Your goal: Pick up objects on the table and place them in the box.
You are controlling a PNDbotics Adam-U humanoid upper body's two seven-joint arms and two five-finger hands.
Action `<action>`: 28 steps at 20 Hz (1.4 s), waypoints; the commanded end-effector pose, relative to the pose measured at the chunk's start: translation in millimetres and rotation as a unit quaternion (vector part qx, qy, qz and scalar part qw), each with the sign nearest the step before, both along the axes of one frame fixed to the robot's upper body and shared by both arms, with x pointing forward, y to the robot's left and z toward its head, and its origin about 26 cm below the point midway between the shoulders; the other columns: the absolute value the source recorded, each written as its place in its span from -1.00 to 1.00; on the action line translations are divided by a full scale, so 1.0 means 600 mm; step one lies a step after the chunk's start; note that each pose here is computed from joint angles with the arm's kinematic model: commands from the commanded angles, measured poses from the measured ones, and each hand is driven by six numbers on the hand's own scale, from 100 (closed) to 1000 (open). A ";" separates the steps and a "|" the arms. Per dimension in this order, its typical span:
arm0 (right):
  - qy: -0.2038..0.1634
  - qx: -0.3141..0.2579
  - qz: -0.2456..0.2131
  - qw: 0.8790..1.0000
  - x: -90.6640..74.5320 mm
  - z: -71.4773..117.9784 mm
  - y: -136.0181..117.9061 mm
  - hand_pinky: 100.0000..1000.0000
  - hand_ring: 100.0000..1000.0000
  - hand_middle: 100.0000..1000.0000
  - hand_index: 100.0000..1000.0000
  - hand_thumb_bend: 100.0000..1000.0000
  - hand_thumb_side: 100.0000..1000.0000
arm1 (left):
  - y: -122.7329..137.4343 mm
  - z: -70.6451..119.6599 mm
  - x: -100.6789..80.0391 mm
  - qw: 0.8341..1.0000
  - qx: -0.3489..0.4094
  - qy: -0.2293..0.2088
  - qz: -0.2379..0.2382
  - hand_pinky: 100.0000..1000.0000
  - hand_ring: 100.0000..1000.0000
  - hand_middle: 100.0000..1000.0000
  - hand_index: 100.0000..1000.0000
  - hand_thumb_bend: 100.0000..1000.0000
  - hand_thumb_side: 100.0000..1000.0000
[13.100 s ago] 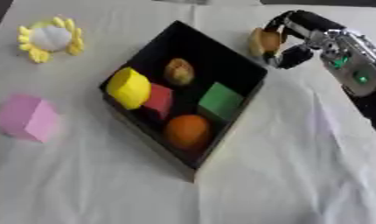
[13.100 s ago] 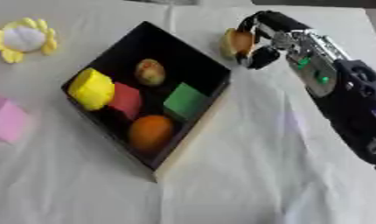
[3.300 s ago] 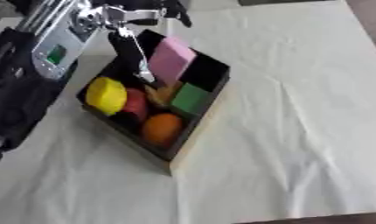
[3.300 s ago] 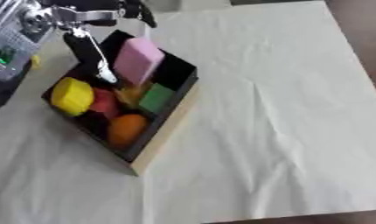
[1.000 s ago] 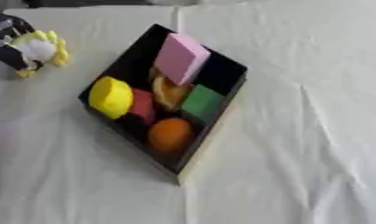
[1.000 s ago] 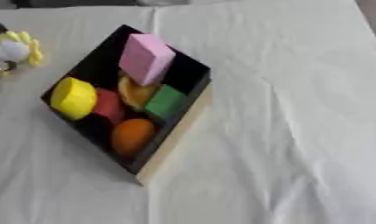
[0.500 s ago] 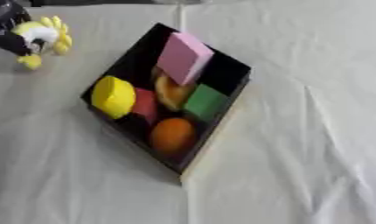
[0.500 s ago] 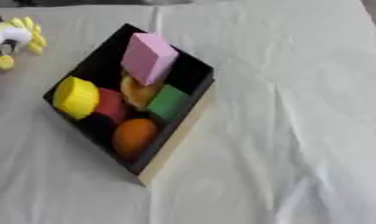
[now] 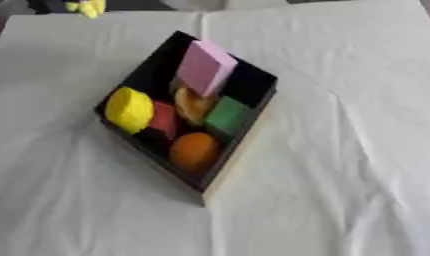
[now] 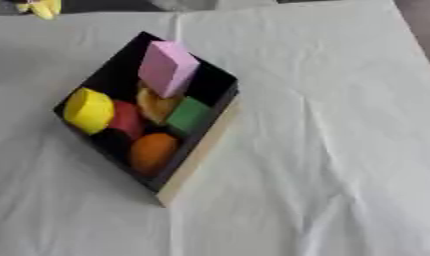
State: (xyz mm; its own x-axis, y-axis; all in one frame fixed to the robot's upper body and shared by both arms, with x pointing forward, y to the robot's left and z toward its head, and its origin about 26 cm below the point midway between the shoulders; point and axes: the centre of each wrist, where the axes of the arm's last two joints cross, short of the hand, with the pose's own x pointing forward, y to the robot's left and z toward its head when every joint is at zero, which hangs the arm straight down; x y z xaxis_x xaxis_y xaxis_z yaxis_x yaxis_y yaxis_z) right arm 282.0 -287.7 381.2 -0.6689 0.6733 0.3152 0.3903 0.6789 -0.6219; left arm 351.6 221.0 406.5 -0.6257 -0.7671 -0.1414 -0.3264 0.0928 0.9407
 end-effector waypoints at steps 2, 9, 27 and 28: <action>-0.013 -0.009 0.005 1.000 -0.009 0.014 0.004 0.59 0.41 0.31 0.36 -1.00 -0.55 | -0.045 0.000 -0.054 0.997 0.037 0.019 -0.065 0.24 -0.13 -0.39 -0.19 -0.72 -1.00; -0.016 -0.009 0.012 1.000 -0.009 0.019 0.010 0.59 0.41 0.30 0.36 -1.00 -0.57 | -0.074 -0.031 -0.090 0.986 0.076 0.094 -0.110 0.27 -0.09 -0.32 -0.11 -0.72 -1.00; -0.013 -0.001 0.019 1.000 -0.007 0.017 0.015 0.59 0.40 0.31 0.35 -1.00 -0.55 | -0.088 -0.110 -0.026 0.985 0.115 0.116 -0.056 0.82 0.78 0.70 0.83 0.25 -0.19; -0.013 -0.001 0.018 1.000 -0.007 0.017 0.014 0.59 0.40 0.31 0.35 -1.00 -0.54 | -0.083 -0.106 -0.028 0.986 0.113 0.108 -0.055 0.84 0.83 0.75 0.86 0.29 -0.14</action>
State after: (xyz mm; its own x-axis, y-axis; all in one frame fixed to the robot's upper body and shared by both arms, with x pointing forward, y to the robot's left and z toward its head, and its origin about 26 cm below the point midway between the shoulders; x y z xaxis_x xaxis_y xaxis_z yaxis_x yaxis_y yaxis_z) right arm 283.6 -277.4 383.0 -0.6944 0.6423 0.3245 0.3557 0.6984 -0.6211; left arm 337.8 164.2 331.1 -0.7495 -0.6511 -0.1195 -0.0644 -0.1079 0.9921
